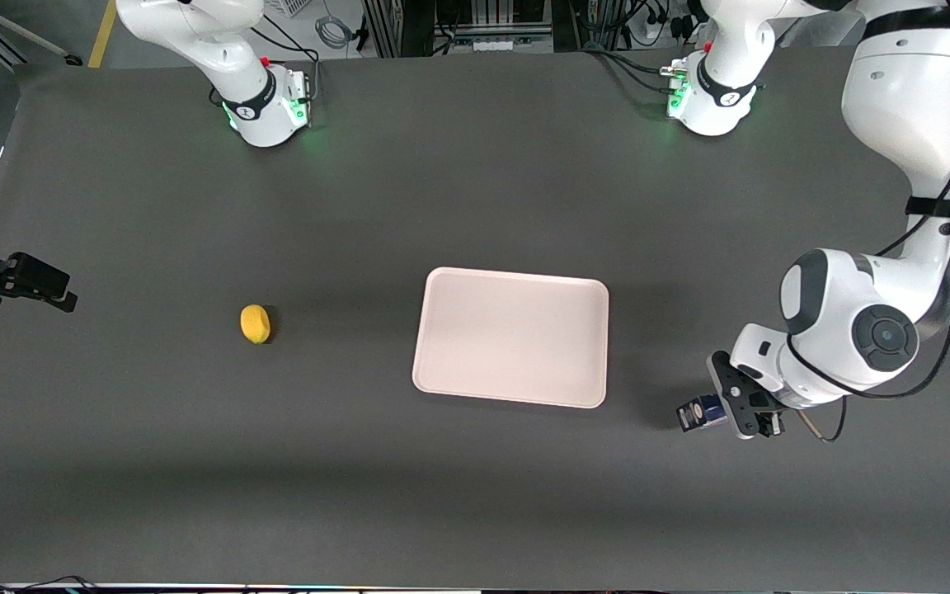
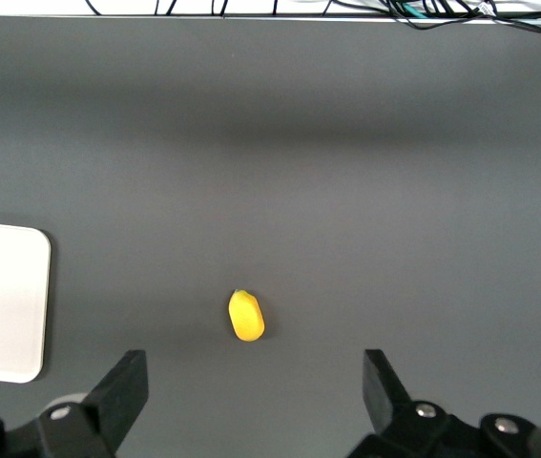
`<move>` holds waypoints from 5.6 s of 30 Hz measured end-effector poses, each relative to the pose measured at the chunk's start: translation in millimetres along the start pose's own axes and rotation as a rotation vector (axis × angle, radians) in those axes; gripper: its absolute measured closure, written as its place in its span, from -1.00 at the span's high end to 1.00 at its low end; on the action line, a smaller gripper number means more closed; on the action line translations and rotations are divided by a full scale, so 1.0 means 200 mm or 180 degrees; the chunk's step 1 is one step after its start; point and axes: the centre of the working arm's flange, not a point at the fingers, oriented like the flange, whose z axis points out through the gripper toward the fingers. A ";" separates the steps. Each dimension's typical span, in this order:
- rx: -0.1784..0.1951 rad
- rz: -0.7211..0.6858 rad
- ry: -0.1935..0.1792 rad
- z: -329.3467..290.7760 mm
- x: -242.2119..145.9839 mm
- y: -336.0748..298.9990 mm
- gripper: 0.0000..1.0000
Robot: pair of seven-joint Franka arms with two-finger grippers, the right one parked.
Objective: Place cookie box on tray
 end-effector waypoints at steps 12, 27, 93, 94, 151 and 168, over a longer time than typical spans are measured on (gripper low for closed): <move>-0.0176 -0.1202 0.0060 -0.27 0.28 0.19 -0.54; -0.0260 -0.3048 0.0239 -0.60 0.77 0.54 -0.54; 0.0099 -0.3908 -0.0050 0.30 1.02 0.93 0.50; 0.0099 -0.3910 -0.0049 0.30 1.02 0.93 0.59; 0.0194 -0.3864 -0.0123 -1.18 -0.21 0.28 1.00; 0.0301 -0.3990 -0.0117 -1.39 -0.52 0.45 1.00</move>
